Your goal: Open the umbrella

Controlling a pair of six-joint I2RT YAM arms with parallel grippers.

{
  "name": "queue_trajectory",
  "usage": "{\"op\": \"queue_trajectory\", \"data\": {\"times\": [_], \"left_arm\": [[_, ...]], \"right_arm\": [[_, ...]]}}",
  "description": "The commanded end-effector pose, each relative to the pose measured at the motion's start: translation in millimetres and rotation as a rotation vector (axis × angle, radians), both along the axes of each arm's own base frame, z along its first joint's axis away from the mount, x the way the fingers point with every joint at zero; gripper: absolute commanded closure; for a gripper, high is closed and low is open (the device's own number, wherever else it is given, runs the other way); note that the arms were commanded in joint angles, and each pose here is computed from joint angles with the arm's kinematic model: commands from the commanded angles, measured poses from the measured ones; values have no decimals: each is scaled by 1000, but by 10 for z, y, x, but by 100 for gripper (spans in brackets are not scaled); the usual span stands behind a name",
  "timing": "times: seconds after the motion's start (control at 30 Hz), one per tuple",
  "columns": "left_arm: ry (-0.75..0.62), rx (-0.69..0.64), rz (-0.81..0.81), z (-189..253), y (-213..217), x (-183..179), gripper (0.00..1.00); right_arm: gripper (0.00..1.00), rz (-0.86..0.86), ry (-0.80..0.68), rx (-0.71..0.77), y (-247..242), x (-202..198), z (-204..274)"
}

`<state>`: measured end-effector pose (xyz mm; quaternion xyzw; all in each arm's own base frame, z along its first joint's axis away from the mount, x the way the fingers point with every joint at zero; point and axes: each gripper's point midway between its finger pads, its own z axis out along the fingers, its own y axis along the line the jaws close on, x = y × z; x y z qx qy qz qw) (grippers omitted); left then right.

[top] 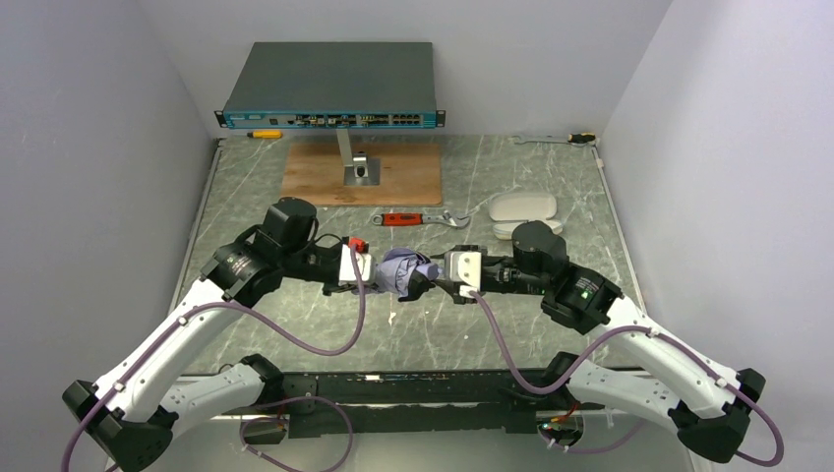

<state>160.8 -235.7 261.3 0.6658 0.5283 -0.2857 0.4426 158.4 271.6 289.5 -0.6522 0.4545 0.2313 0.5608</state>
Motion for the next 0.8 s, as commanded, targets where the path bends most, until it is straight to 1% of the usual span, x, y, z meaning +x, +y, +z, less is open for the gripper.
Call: {"op": "queue_trajectory", "data": {"times": [0.0,0.1,0.2,0.3,0.33,0.37,0.4,0.43,0.47,0.5,0.57,0.63,0.7,0.77], "left_arm": [[-55,-87,-43,296,-87,-25,100],[-30,-95,-39,303,-111,-25,100],[-7,-107,-47,338,-136,-41,100],[-2,-98,-49,312,-138,-43,100],[-1,-93,-45,299,-132,-35,100],[1,-87,-32,289,-123,-16,100],[9,-85,-6,291,-112,12,92],[9,-85,31,310,-78,49,72],[0,-82,54,331,-28,73,43],[-19,-87,81,361,31,103,29],[-79,-103,131,400,130,153,17],[-146,-129,154,433,168,186,2],[-166,-142,153,457,121,204,0],[-129,-135,145,474,-18,207,0]], "right_arm": [[55,31,-23,88,110,-22,288],[57,39,-6,74,150,-13,231],[62,43,-7,72,165,-9,206],[69,66,0,86,195,-55,247],[78,63,4,90,203,-53,262],[89,58,7,91,205,-45,274],[100,39,14,92,201,-17,284],[100,12,28,93,191,17,285],[100,-9,50,88,181,35,278],[100,-35,75,72,161,62,244],[100,-74,132,54,125,78,184],[100,-89,173,52,109,62,135],[100,-110,214,55,117,73,104],[100,-129,257,65,155,101,122]]}}
